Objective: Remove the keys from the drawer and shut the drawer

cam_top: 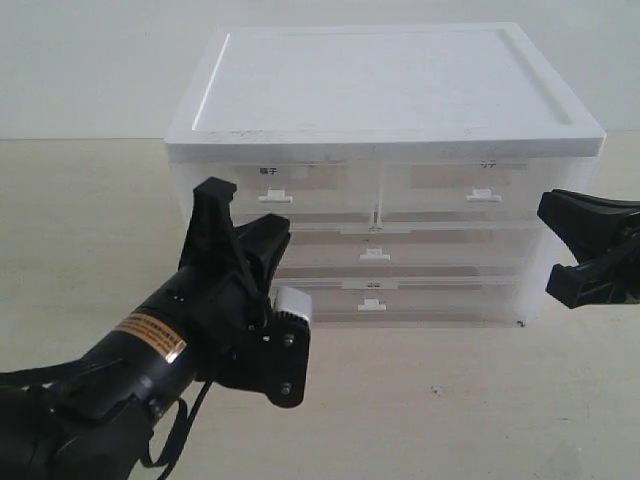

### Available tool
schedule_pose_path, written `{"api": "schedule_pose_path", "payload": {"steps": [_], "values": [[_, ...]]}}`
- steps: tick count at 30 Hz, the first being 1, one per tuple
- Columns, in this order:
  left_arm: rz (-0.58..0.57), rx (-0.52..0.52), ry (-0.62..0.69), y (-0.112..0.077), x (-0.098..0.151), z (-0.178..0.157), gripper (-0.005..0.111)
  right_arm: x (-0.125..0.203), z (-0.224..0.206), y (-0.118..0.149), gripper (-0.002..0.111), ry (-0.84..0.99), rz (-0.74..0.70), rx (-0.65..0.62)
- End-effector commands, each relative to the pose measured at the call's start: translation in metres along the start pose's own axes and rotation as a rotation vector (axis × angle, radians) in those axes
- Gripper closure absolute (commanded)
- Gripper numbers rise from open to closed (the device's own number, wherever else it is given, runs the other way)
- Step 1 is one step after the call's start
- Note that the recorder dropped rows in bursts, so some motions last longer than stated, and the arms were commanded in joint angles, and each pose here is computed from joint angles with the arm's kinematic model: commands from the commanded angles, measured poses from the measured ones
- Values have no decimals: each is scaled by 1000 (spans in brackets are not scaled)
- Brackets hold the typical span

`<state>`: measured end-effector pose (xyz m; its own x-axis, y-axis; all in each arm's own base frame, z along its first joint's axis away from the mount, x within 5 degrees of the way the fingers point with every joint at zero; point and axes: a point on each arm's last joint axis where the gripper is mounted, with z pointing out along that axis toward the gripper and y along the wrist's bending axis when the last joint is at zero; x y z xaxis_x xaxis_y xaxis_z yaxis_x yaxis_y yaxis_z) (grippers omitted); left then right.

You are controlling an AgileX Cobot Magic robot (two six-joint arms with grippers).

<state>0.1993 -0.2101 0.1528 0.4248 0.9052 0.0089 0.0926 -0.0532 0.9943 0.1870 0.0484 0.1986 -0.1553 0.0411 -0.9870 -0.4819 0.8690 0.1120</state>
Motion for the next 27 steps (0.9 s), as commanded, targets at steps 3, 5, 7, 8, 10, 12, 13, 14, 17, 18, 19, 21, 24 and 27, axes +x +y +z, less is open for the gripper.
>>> {"api": "schedule_pose_path", "payload": {"steps": [3,5,7,8,10,12,13,14,17,18,19,21,24,27], "values": [[-21,4,0,7,3,-20,102,-1,1,0,108,-1,-3,-1],[-23,-20,-22,13,2,-22,102,-1,1,0,108,-1,-3,-1],[-32,-45,-75,17,-1,-22,102,-1,1,0,108,-1,-3,-1],[-45,-53,-101,20,-2,-20,100,-1,1,0,108,-1,-3,-1],[-85,-54,-113,23,-2,-14,90,-1,1,0,108,0,-4,-2],[-101,-32,-98,25,-1,-8,74,0,1,0,108,2,-4,-2],[-106,-17,-88,24,1,-6,68,0,1,0,108,2,-4,-2],[-114,-12,-76,25,3,-4,62,0,1,0,108,2,-4,-2],[-115,-5,-39,25,12,4,64,0,1,0,108,2,-4,-2],[-117,-5,-28,25,15,6,67,0,1,0,108,2,-4,-2],[-115,1,-26,25,16,6,70,0,1,0,108,2,-4,-2],[-79,31,-38,21,18,8,79,0,1,-1,108,1,-3,0],[-45,48,-72,19,14,8,82,-1,1,0,108,-1,-3,-1],[-31,31,-90,20,13,8,77,-1,1,0,108,-1,-3,-1]]}}
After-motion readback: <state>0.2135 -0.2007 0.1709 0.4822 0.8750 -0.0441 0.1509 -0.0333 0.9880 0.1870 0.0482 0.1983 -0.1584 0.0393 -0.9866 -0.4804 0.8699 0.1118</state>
